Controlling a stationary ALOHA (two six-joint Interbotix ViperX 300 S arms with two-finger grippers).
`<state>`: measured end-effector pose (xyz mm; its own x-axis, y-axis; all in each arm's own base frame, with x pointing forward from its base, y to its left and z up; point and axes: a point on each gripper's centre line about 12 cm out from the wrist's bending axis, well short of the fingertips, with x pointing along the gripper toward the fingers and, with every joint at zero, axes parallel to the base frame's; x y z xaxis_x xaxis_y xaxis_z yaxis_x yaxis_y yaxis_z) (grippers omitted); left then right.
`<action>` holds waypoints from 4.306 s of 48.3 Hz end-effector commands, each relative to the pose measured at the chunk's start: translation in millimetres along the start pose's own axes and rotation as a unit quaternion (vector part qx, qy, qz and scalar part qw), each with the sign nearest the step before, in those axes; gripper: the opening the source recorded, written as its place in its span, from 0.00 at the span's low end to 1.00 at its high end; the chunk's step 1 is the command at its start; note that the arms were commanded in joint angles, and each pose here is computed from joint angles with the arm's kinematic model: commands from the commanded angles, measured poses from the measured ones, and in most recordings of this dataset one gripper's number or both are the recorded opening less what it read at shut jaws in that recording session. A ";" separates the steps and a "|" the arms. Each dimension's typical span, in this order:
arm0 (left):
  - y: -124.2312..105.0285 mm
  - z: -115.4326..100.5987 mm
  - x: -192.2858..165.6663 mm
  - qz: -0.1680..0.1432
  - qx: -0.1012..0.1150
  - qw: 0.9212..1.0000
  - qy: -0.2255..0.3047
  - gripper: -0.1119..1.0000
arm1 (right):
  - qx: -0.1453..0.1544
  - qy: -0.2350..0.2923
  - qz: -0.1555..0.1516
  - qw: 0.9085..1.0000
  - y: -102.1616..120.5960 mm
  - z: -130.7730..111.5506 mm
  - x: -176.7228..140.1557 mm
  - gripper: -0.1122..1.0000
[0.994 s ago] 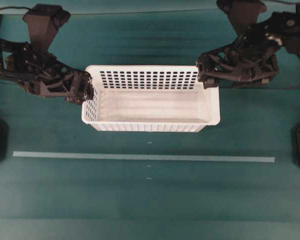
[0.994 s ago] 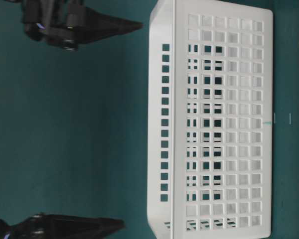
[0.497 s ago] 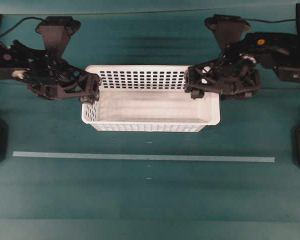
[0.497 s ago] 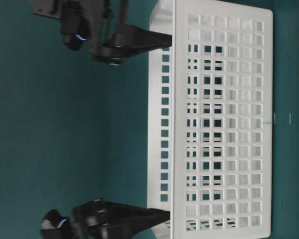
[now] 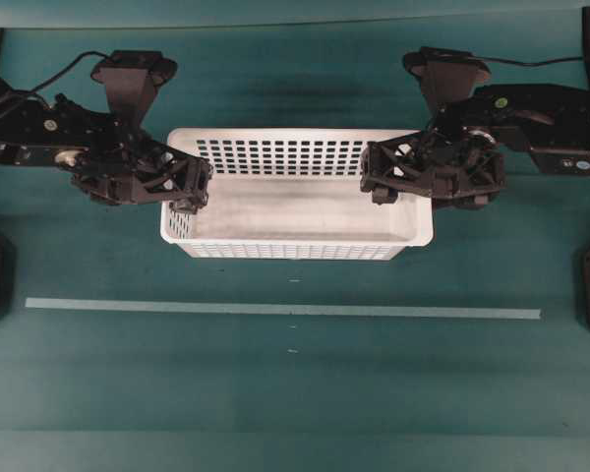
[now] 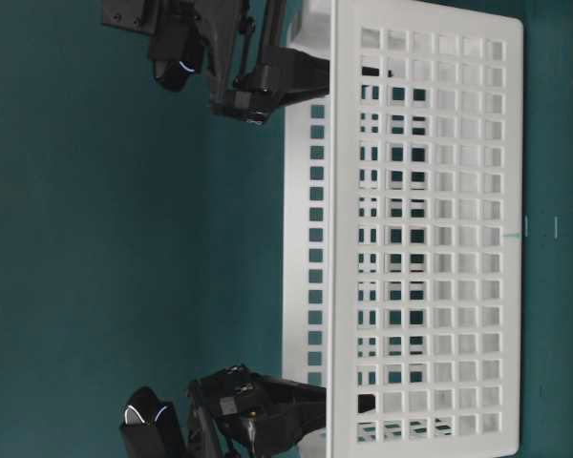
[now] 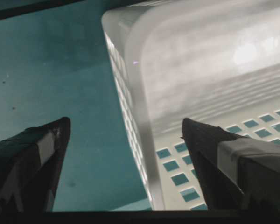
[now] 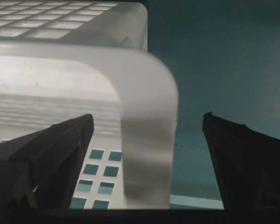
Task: Lift the white basket with both hands.
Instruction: 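Lower both grippers onto the end rims and close on them, then lift the basket with both grippers and pull it toward the front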
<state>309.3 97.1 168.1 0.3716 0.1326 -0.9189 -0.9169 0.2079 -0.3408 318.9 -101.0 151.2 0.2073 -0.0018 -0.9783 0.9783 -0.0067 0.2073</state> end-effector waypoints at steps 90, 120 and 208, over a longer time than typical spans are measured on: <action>-18.7 7.5 -19.8 -0.034 -0.027 0.999 -0.016 0.07 | 0.005 -0.002 -0.006 1.000 2.8 -3.6 -6.0 0.24; -39.5 -31.7 -27.9 -0.054 -0.023 0.998 0.010 0.07 | -0.030 0.013 -0.010 0.999 7.8 -36.8 -10.2 0.24; -45.9 -109.9 -26.5 -0.029 0.001 0.997 0.067 0.07 | -0.041 0.025 -0.012 0.999 6.3 -123.1 8.3 0.24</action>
<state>322.0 -15.7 180.0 0.3690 -0.0026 -0.9294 -0.9135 0.1834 -0.3632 324.9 16.2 146.7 0.1838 0.0544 -0.9815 0.9823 0.0261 0.1854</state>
